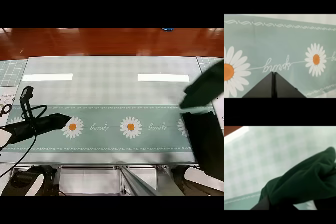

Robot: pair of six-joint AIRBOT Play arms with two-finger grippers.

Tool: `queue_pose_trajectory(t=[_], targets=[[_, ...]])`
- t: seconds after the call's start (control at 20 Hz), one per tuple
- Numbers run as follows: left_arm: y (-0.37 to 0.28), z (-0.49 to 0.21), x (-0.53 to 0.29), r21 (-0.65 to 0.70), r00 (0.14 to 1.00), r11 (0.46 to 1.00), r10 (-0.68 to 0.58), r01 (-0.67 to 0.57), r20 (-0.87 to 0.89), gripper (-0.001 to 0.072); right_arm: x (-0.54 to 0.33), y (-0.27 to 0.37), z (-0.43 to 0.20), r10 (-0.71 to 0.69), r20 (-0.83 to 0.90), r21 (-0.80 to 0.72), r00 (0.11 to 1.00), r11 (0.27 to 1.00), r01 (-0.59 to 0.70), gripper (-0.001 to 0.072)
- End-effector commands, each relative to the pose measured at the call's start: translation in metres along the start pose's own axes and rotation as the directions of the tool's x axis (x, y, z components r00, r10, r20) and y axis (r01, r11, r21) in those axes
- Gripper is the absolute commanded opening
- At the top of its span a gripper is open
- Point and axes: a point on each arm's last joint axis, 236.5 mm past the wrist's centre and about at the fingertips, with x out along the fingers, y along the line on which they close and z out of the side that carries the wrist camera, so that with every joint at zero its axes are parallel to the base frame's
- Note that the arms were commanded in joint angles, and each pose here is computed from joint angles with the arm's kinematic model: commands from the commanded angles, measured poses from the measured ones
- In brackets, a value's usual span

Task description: Fold the shirts.

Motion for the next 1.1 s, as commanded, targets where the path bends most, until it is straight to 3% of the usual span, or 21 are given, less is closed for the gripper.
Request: queue_pose_trajectory(t=[0.0, 0.15, 0.3, 0.45, 0.6, 0.65, 0.7, 0.75, 1.05], targets=[[0.001, 0.012, 0.0, 0.0, 0.999, 1.0, 0.005, -0.006, 0.053, 0.0015, -0.031, -0.061, -0.045, -0.143, -0.055, 0.152, 0.988, 0.977, 0.149, 0.0022], [0.002, 0.017, 0.0, -0.001, 0.997, 1.0, 0.008, -0.008, 0.074, 0.0015, -0.029, -0.115, -0.115, -0.259, -0.169, 0.289, 0.951, 0.91, 0.299, 0.0022], [0.003, 0.029, -0.001, -0.003, 0.992, 1.0, 0.012, -0.011, 0.123, 0.0015, -0.017, -0.144, -0.186, -0.266, -0.281, 0.438, 0.922, 0.819, 0.37, 0.0023], [0.004, 0.033, -0.002, -0.002, 0.99, 1.0, 0.013, -0.013, 0.139, 0.0015, -0.021, -0.165, -0.237, -0.361, -0.369, 0.463, 0.857, 0.728, 0.506, 0.0023], [0.006, 0.038, -0.001, -0.005, 0.986, 1.0, 0.019, -0.019, 0.163, 0.0015, -0.02, -0.167, -0.258, -0.387, -0.39, 0.457, 0.836, 0.707, 0.54, 0.0025], [0.008, 0.04, 0.0, -0.008, 0.985, 1.0, 0.024, -0.023, 0.169, 0.0015, -0.025, -0.171, -0.263, -0.413, -0.401, 0.451, 0.818, 0.687, 0.569, 0.0128], [0.01, 0.04, 0.003, -0.002, 0.986, 1.0, 0.03, -0.03, 0.166, 0.0015, -0.026, -0.172, -0.264, -0.421, -0.401, 0.451, 0.814, 0.683, 0.575, 0.038], [0.013, 0.039, 0.006, 0.001, 0.987, 0.999, 0.036, -0.036, 0.156, 0.0015, -0.026, -0.172, -0.264, -0.421, -0.4, 0.449, 0.814, 0.684, 0.575, 0.0415], [0.033, 0.06, 0.022, -0.002, 0.983, 0.996, 0.091, -0.091, 0.158, 0.0015, -0.022, -0.17, -0.253, -0.388, -0.398, 0.444, 0.831, 0.711, 0.545, 0.0409]])
